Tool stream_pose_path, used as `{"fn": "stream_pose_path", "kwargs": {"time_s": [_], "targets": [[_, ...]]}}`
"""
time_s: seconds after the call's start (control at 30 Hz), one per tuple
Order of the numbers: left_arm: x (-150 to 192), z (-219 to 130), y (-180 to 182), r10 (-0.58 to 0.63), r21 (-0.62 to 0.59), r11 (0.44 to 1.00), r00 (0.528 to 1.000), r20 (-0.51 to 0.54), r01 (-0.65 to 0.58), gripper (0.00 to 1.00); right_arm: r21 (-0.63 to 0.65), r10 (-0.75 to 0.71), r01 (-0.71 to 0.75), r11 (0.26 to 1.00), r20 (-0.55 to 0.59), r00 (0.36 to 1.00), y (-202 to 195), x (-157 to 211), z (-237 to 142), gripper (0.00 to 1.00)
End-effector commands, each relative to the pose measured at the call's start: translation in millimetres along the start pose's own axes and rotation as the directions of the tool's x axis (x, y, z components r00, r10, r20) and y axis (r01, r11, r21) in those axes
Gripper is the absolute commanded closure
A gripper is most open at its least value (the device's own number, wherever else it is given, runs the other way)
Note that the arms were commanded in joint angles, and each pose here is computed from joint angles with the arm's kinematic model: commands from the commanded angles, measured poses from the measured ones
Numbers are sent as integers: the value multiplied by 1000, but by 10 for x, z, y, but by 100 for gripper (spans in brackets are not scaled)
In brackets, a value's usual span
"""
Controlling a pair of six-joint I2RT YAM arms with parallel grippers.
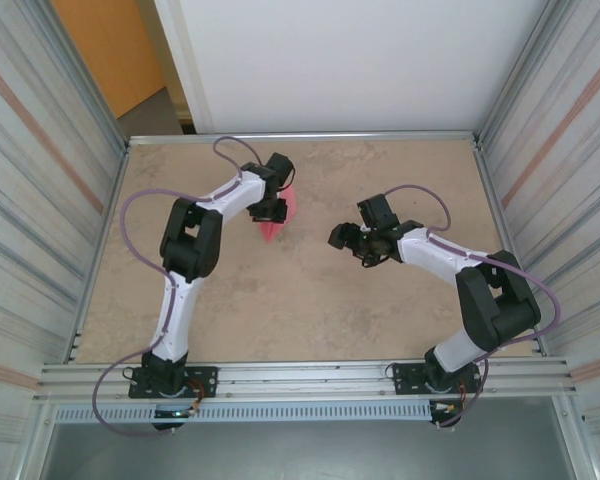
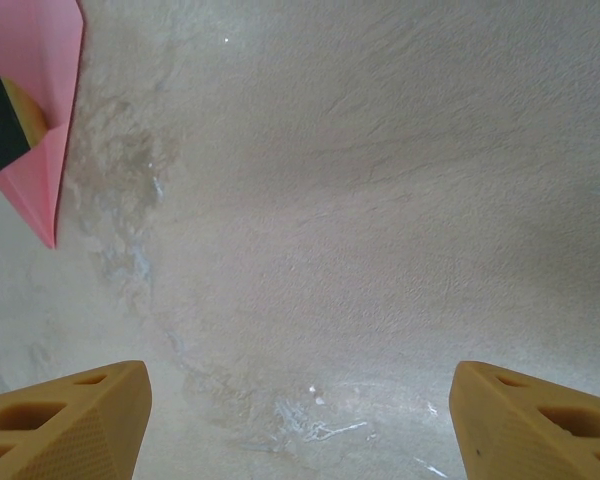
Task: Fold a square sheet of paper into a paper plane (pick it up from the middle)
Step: Move the paper plane to the top-center of the table.
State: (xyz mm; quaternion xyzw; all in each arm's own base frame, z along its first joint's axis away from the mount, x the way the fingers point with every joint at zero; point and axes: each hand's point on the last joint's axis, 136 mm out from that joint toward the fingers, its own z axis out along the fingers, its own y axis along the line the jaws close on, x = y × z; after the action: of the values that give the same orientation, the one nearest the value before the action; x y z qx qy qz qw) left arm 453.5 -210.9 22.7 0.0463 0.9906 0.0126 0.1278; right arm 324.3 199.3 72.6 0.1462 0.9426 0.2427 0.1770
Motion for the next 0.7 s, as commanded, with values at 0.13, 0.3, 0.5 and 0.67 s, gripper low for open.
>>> {"fn": "stream_pose_path", "kwargs": {"time_s": [0.13, 0.3, 0.5, 0.67], "targets": [[-39, 352, 97, -28, -60, 998, 999, -15, 27, 56, 14, -2, 2, 1000, 12, 1000, -43, -33, -86, 22], [-133, 229, 61, -38, -38, 999, 999, 15, 39, 55, 16, -1, 1, 1000, 17, 1000, -44, -47, -105, 22], [-380, -298, -12, -61, 34, 998, 992, 112, 57, 51, 14, -10, 9, 1000, 44, 999, -7, -146, -200, 22], [-463, -793, 5, -95, 86, 993, 980, 173, 81, 41, 51, -70, 63, 997, 129, 989, -58, -375, -453, 21]]}}
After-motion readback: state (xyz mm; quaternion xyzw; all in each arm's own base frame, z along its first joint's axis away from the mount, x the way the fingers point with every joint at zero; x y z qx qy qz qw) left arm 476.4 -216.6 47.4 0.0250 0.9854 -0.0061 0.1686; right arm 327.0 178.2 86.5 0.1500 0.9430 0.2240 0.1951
